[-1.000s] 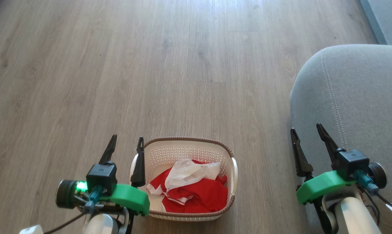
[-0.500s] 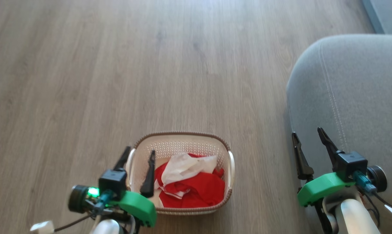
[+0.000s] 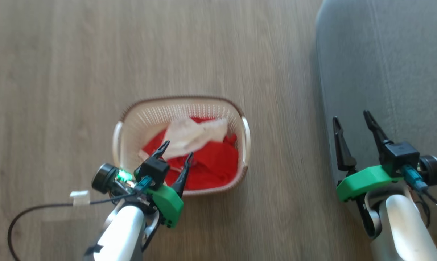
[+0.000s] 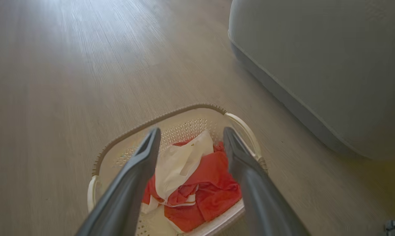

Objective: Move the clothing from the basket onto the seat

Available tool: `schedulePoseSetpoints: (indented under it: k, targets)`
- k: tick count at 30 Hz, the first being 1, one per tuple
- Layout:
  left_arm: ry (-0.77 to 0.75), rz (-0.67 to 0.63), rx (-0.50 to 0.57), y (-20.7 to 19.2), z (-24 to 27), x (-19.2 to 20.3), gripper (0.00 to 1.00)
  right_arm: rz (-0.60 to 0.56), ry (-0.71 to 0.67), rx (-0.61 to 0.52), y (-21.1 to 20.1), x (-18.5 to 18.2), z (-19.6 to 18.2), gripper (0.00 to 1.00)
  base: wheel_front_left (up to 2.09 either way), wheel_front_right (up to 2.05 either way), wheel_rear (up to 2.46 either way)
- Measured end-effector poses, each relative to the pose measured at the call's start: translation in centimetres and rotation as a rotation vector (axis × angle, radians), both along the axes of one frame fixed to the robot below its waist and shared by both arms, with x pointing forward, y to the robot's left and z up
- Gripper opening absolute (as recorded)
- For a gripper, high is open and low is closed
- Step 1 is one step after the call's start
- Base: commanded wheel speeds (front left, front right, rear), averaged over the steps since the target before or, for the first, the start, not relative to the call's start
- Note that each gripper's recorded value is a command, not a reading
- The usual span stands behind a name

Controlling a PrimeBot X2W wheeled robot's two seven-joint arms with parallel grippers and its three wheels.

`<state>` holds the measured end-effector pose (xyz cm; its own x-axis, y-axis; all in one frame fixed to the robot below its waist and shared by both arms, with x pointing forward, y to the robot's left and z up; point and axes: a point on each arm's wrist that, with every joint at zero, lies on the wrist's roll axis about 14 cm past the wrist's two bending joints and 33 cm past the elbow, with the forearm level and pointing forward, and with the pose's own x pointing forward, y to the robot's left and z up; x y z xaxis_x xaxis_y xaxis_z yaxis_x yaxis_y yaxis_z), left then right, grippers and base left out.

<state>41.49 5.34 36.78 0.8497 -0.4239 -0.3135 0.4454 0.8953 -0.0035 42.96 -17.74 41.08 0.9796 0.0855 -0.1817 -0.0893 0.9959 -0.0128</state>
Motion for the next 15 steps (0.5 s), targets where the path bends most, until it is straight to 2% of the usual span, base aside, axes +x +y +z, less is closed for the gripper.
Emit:
schedulePoseSetpoints:
  k: [6, 9, 15]
  targets:
    - [0.120, -0.169, 0.089, -1.9, -6.5, 1.5, 1.00, -0.052, 0.102, -0.004, -1.8, 0.4, -4.4, 1.00, 0.00, 0.00, 0.00]
    - [0.164, -0.272, 0.169, -2.4, -10.0, 2.1, 1.00, -0.061, 0.143, 0.007, -2.0, 0.7, -6.4, 1.00, 0.00, 0.00, 0.00]
    - [0.281, -0.381, 0.240, -3.0, -16.5, 2.4, 1.00, -0.094, 0.212, 0.031, -2.9, 0.7, -9.5, 1.00, 0.00, 0.00, 0.00]
